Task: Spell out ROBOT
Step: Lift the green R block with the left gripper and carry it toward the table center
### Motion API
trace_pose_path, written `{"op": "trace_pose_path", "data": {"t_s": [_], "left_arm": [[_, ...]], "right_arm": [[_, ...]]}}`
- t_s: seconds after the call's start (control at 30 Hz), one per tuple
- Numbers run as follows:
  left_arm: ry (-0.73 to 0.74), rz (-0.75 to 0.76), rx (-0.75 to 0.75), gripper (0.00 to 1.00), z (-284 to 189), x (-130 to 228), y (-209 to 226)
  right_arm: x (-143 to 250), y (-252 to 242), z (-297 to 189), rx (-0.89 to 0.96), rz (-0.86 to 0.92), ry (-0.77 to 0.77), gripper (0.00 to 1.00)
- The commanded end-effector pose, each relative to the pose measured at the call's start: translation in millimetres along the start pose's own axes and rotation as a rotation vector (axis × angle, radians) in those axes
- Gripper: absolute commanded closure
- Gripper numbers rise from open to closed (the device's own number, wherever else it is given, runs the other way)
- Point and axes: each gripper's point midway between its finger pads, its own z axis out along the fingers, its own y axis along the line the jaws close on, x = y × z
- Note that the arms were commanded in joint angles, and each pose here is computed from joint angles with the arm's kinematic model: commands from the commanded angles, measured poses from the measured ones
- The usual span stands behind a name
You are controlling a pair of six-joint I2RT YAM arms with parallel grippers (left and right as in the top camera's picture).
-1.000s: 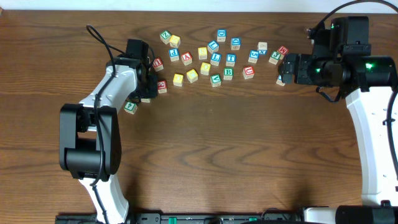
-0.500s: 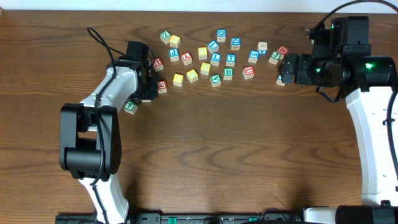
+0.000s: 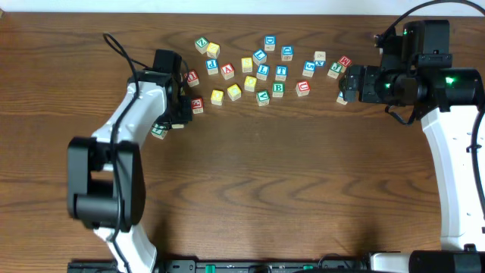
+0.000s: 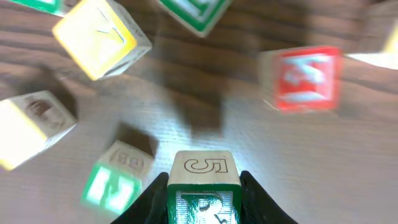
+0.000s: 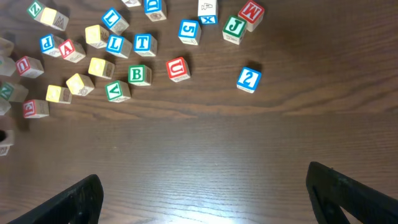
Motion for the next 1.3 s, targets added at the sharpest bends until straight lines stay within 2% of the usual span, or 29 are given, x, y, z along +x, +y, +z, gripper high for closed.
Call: {"op": "trace_pose_path", "data": {"t_s": [0.0, 0.17, 0.53, 0.9, 1.27], "left_arm": [[-0.076, 0.01, 0.028, 0.73, -38.7, -4.0, -19.1], [-0.079, -0.033, 0.054, 0.73, -51.0, 6.8, -46.7], [-0.092, 0.022, 0.101, 0.73, -30.2, 14.7, -110.2], [-0.028, 0.015, 0.069, 0.73, 5.7, 23.7, -115.1], [-0.009, 0.038, 0.064, 0.73, 10.5, 32.7, -119.5]], "right_arm": [[-3.5, -0.6, -2.5, -0.003, -0.009, -0.01, 0.01], [-3.3, -0.6, -2.5, -0.004, -0.009, -0.009, 0.01], [-2.6, -0.7, -2.4, -0.003, -0.009, -0.006, 0.01], [-1.1, -0.9, -2.4, -0.002, -0.008, 0.0, 0.01], [-0.8, -0.9, -2.4, -0.002, -0.008, 0.001, 0.01]]}}
